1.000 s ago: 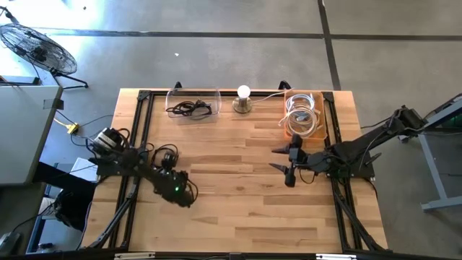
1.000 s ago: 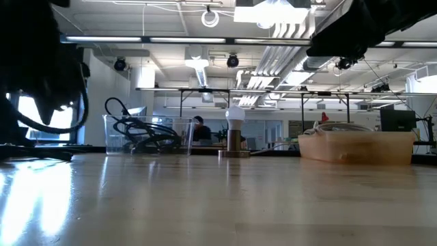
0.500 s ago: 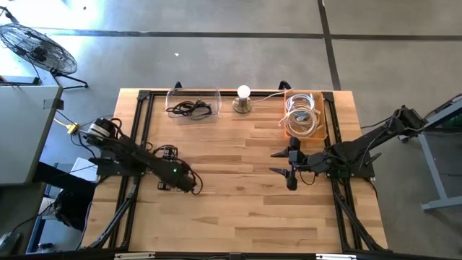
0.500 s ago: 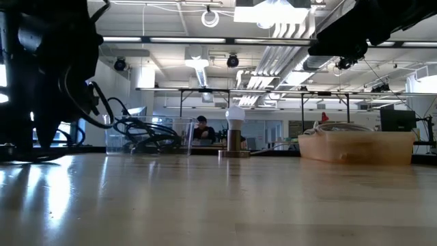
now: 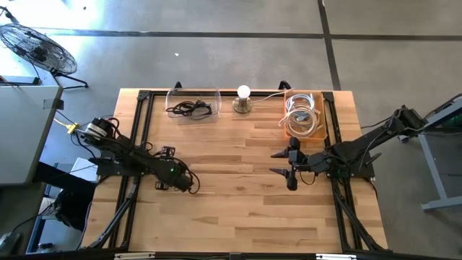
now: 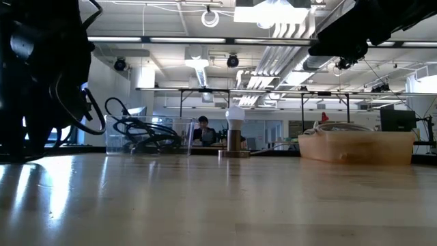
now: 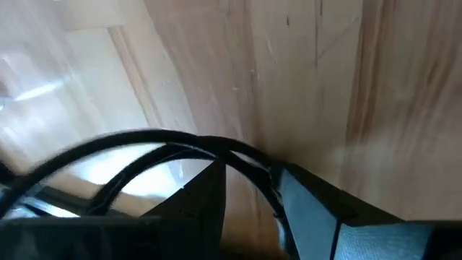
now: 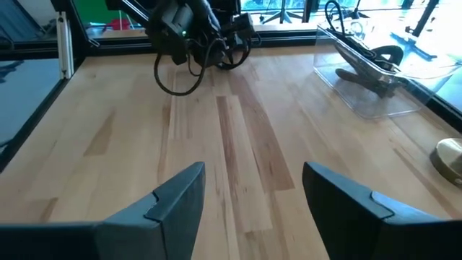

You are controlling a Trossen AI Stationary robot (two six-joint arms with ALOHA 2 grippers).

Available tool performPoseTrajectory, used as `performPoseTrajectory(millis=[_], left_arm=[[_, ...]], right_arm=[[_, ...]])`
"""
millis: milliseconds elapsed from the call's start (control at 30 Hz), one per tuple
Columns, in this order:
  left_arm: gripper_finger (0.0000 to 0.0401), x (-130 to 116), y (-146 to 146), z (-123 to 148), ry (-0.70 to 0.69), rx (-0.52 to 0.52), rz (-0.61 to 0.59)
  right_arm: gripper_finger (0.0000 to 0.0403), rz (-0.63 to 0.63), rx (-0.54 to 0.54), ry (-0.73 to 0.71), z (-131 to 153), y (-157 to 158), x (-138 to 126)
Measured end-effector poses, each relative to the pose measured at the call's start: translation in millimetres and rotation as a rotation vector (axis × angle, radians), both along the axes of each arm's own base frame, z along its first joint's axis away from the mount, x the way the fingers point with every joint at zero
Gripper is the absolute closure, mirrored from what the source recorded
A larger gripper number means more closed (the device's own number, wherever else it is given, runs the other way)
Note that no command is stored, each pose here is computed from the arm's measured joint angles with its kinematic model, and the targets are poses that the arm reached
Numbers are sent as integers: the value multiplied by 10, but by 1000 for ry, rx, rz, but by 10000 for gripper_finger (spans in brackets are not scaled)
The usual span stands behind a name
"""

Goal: Pick & Place USB Port
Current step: Put the black USB cable into the transparent bin

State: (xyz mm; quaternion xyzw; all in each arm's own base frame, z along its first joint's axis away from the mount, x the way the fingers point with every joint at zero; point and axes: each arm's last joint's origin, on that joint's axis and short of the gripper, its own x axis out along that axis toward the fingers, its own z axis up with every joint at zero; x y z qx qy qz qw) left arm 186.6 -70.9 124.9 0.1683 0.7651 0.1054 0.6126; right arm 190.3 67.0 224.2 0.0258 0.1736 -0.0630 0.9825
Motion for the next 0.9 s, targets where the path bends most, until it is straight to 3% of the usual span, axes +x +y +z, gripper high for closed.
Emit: performPoseTrajectory(millis=[200,400,533,900], left_arm=[[288,-65,142,-122,9,-49,97],[386,-59,215,-100,-26,-64,160],[376,-55,223,-15,-104,-69,146],[395,-82,235,350,-377,-155,144]], right_arm=[[178,27,28,4,-3,10,1],[178,50,29,15,-11,34,-10],[178,52,14,21,-18,68,-29],[178,32,-19,30,-32,88,-51]])
